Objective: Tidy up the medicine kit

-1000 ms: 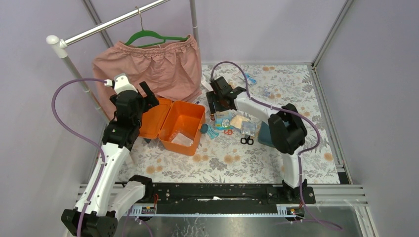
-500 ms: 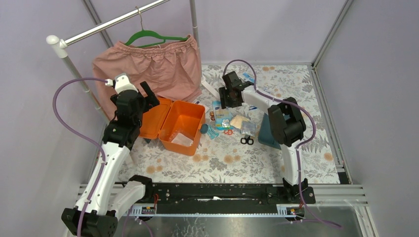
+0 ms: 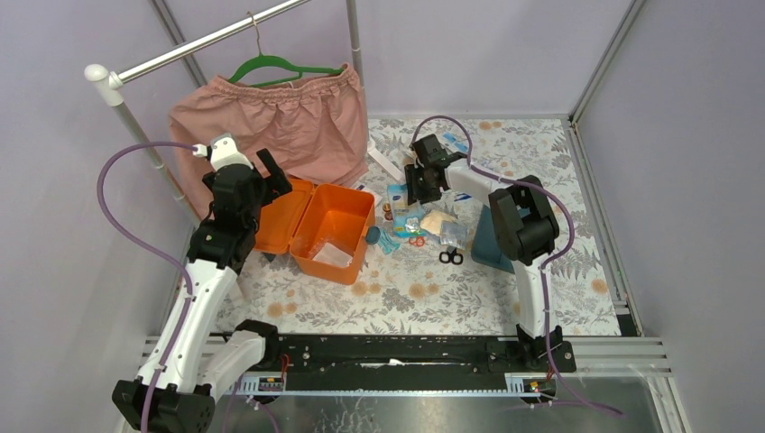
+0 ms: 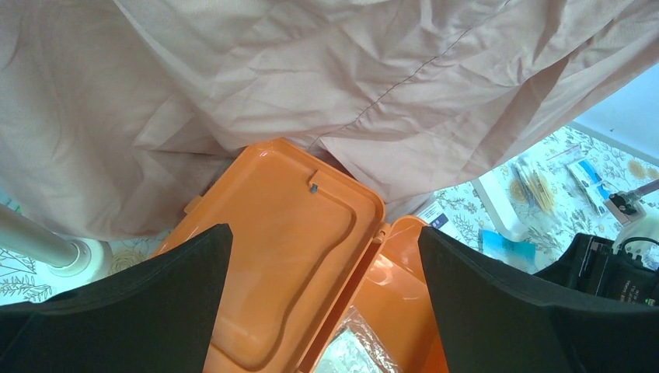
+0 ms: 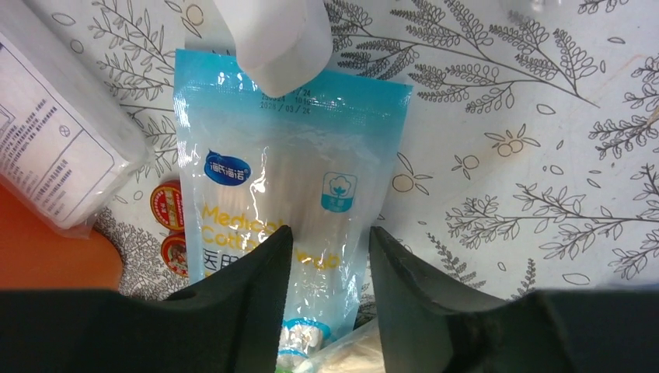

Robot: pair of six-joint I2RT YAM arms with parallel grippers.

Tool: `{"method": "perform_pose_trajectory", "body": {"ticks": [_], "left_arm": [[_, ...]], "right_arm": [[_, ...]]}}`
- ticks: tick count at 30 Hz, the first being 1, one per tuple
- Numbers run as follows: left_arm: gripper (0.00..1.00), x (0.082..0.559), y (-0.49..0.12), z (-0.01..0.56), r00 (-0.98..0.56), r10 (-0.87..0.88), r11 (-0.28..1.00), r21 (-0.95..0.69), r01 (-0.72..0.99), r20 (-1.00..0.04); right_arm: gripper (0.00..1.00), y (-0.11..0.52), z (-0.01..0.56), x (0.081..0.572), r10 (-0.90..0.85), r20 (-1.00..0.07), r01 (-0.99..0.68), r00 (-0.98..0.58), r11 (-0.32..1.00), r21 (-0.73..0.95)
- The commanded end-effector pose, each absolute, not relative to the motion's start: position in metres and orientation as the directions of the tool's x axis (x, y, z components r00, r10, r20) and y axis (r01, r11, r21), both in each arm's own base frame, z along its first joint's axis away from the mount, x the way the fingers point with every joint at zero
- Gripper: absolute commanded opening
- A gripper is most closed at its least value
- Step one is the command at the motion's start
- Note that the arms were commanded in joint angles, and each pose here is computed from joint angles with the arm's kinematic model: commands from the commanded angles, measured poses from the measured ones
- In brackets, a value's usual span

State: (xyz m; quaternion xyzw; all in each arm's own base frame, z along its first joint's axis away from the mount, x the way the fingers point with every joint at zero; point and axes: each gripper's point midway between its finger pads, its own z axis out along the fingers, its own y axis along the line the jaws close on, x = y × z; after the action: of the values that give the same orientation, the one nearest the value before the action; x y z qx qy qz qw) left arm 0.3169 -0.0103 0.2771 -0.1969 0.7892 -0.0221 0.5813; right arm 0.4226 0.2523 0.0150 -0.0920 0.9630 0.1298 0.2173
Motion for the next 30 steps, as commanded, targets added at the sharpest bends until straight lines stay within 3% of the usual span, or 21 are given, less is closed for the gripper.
{"method": "perform_pose_trajectory", "body": {"ticks": [1, 7, 11, 13, 21, 30], "left_arm": [[0.99, 0.321, -0.01, 0.278, -0.231, -0.343, 0.92, -0.276, -0.278, -0.911], [0.99, 0.322, -0.011, 0.278, -0.232, -0.343, 0.921, -0.278, -0.272, -0.91], [0.99, 0.321, -0.011, 0.278, -0.232, -0.342, 0.922, -0.277, -0.271, -0.911], [0.99, 0.321, -0.011, 0.278, -0.232, -0.342, 0.922, -0.277, -0.271, -0.911], [0.99, 0.321, -0.011, 0.279, -0.23, -0.342, 0.922, -0.278, -0.271, -0.911], [0.99, 0.32, -0.01, 0.279, -0.226, -0.342, 0.921, -0.277, -0.275, -0.912]], "right_arm": [[0.44, 0.248, -0.006, 0.41, -0.122, -0.39, -0.221, -0.913, 0.95, 0.22], [0.28, 0.245, -0.007, 0.409, -0.107, -0.396, -0.208, -0.912, 0.952, 0.223], [0.05, 0.246, 0.003, 0.411, -0.09, -0.418, -0.203, -0.904, 0.95, 0.236], [0.01, 0.248, 0.013, 0.413, -0.078, -0.437, -0.203, -0.896, 0.948, 0.247], [0.0, 0.245, 0.093, 0.429, 0.007, -0.582, -0.181, -0.813, 0.947, 0.264], [0.0, 0.229, 0.182, 0.428, 0.283, -0.681, -0.018, -0.675, 0.917, 0.398]]}}
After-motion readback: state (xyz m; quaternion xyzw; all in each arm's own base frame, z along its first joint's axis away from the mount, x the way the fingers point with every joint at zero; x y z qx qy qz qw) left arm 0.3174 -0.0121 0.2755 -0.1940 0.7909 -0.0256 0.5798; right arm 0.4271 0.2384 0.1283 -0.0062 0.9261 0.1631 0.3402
